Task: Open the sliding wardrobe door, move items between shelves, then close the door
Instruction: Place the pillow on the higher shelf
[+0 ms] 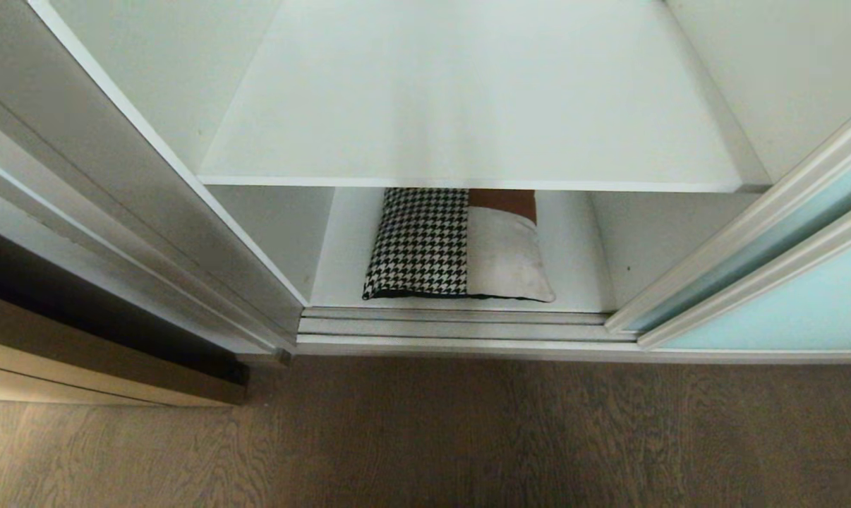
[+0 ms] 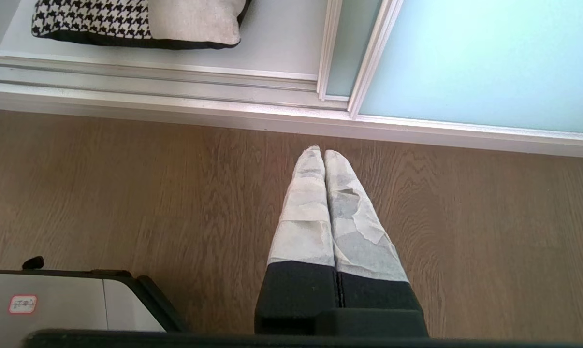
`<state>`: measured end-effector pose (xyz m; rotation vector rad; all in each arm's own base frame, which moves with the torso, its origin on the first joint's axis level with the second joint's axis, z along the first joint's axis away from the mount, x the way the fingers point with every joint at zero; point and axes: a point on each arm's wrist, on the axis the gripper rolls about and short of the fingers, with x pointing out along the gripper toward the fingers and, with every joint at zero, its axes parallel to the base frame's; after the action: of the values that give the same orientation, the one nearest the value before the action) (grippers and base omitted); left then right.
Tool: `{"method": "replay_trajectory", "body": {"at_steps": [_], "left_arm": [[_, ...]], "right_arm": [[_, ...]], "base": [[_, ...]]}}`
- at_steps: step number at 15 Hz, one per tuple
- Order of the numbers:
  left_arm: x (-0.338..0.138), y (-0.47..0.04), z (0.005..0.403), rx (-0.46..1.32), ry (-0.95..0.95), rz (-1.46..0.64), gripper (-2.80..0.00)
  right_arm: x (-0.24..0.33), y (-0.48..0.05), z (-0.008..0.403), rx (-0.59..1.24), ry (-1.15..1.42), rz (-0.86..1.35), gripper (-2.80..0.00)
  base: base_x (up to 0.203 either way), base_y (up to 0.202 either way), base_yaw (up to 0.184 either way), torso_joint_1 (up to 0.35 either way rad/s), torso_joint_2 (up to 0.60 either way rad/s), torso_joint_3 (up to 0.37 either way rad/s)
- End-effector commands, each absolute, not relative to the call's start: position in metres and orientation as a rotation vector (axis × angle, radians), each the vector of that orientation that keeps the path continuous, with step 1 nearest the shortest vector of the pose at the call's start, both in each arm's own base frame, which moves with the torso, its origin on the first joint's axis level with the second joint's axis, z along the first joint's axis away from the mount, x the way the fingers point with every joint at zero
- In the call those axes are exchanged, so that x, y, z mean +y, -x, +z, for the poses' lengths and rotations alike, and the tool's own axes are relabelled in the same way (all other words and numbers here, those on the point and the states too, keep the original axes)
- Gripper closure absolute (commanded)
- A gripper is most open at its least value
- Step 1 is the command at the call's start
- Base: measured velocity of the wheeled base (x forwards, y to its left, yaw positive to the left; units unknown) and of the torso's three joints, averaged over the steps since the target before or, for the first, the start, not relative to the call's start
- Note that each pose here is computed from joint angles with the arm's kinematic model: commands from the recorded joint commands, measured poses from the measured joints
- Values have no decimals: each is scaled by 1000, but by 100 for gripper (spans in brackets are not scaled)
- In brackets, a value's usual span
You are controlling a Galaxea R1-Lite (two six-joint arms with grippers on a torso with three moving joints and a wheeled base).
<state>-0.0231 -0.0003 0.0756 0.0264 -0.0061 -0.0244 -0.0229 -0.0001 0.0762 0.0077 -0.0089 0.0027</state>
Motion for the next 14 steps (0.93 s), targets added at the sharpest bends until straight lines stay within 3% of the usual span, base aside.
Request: {"method": "replay_trajectory", "body": {"at_steps": [1, 7, 10, 14], "left_arm": [[0, 23, 76, -5, -26, -24, -280], [0, 24, 80, -12, -68, 1, -280], [1, 27, 137, -36, -45, 24, -280], [-1, -38, 189, 242, 104, -38, -280]], "right_arm": [[0, 23, 76, -10, -8, 3, 0], [0, 23, 76, -11, -8, 3, 0], [0, 23, 76, -10, -8, 3, 0], [0, 23, 76, -9, -8, 3, 0]], "base": [[0, 0, 0, 0, 0, 0], [0, 0, 0, 0, 0, 0], [0, 0, 0, 0, 0, 0], [0, 0, 0, 0, 0, 0]]}}
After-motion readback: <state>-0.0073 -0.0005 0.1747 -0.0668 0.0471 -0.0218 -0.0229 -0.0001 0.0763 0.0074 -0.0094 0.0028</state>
